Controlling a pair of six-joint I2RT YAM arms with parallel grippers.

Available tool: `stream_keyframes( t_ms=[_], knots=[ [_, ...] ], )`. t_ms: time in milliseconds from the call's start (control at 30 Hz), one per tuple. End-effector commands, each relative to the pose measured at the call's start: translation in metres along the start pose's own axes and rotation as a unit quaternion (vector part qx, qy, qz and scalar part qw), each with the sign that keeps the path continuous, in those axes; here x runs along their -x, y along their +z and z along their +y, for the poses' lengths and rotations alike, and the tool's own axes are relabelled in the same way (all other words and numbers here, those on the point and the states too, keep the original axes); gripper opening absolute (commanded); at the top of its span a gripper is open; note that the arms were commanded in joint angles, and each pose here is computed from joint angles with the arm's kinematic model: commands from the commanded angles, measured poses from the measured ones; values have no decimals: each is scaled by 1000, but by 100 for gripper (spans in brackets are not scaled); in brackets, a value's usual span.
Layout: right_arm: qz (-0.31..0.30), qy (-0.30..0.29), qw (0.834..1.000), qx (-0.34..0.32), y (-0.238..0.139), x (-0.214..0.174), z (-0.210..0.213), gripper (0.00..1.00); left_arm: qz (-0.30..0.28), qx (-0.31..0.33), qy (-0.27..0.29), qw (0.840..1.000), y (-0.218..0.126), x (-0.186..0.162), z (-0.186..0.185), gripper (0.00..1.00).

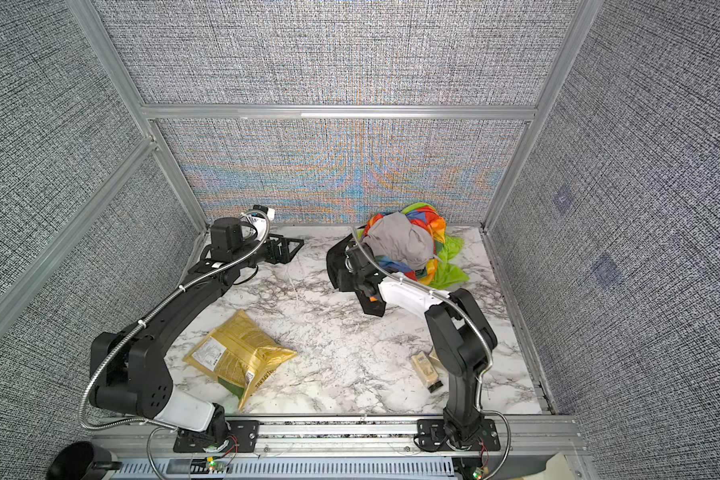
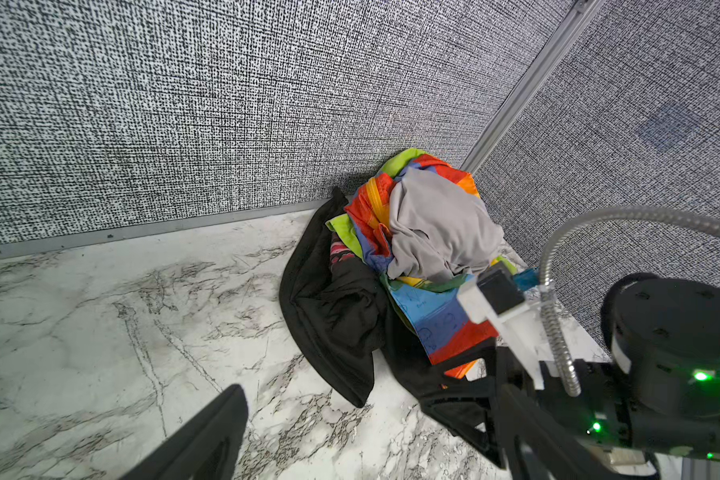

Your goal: Pick out a specific cloth from the pile

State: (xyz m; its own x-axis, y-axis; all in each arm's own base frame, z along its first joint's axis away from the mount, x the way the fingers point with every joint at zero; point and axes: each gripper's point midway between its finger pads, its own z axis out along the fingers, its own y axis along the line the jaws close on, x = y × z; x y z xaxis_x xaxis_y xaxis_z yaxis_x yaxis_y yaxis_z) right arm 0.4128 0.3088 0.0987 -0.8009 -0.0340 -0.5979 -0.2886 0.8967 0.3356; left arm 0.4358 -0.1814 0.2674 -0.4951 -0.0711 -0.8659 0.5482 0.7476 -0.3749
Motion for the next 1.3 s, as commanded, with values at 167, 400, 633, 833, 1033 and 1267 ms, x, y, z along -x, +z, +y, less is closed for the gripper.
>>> stream_keyframes(
  t_ms=[167, 400, 633, 833, 1033, 1267],
  knots=[
    [14, 16, 998, -51, 27, -2, -21, 51, -10, -12, 7, 1000, 0, 7, -5, 97],
    [22, 34, 995, -88, 35, -6, -52, 51, -9, -15, 8, 1000, 0, 7, -7, 99],
    [28, 47, 992, -110, 44, -4, -74, 55, -4, -22, 7, 1000, 2, 5, -9, 99],
    [26, 46, 991, -124, 49, 7, -78, 66, 6, -25, 4, 1000, 7, 1, -9, 99],
    [37, 47, 992, -112, 60, 10, -74, 69, 11, -29, -5, 1000, 12, -2, -9, 99],
    [39, 49, 992, -114, 68, 14, -74, 66, 13, -29, -4, 999, 13, -4, -11, 99]
  ],
)
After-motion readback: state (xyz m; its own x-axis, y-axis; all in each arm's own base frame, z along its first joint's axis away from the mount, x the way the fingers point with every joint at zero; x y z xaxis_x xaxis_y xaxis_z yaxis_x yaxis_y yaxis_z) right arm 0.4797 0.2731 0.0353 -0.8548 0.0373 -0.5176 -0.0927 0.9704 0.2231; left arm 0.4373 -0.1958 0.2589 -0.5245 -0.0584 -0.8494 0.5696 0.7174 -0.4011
